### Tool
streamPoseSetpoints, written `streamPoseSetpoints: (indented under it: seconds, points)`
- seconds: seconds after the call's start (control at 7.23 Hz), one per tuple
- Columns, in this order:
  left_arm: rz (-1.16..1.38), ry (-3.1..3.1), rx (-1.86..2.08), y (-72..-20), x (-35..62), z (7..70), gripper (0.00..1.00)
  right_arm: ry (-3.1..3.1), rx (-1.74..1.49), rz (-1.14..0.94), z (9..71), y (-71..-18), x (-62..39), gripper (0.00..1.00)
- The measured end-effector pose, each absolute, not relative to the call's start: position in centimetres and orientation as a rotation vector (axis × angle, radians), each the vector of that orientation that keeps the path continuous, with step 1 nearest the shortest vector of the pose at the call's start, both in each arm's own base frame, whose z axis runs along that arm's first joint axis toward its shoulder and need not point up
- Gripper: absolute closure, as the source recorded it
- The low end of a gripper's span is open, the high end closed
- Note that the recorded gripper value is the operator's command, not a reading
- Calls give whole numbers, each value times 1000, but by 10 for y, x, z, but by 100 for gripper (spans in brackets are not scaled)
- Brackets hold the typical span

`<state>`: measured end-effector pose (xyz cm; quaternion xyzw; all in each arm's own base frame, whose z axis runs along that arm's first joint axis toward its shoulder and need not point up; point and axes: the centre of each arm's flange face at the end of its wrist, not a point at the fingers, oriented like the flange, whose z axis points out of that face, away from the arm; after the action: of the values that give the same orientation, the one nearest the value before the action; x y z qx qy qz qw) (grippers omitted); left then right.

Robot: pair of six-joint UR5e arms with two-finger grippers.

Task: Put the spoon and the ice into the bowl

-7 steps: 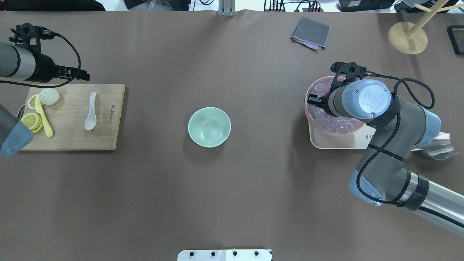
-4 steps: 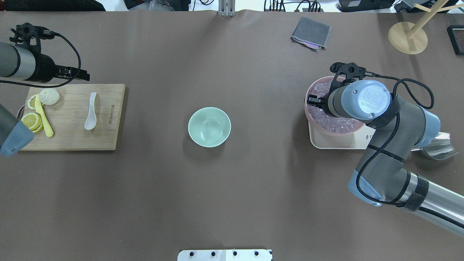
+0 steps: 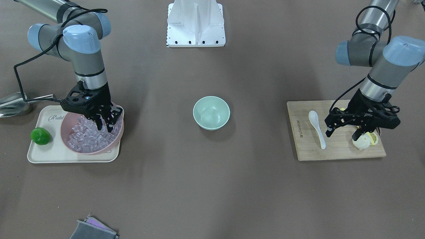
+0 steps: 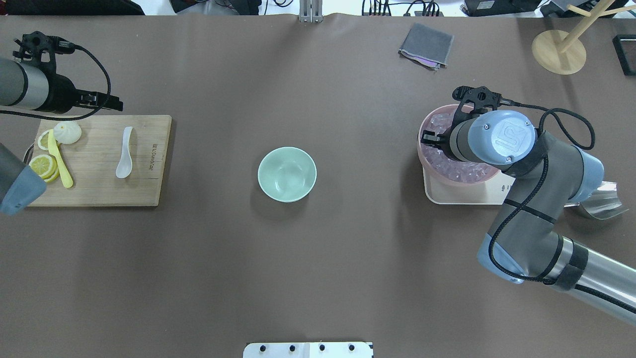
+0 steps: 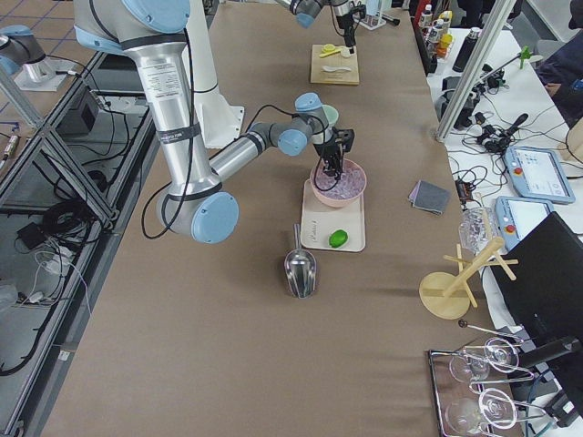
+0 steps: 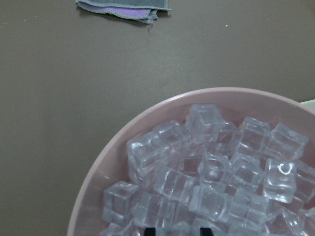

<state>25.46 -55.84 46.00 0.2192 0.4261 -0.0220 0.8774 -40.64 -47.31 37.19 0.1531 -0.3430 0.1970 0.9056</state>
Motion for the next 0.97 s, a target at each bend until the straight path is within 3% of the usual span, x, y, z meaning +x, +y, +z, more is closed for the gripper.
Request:
streamPoseSetpoints:
  seconds: [0.14,0.55,0.97]
  points:
    - [-46,889,457,-558,255,460,3,-704,315,405,371,-473,-406,100]
    - [-47,891,458,-558,254,459,3,-695,309,395,345,-465,-396,100]
    - [-48,889,456,-558,255,460,3,-736,320,384,282,-464,-398,100]
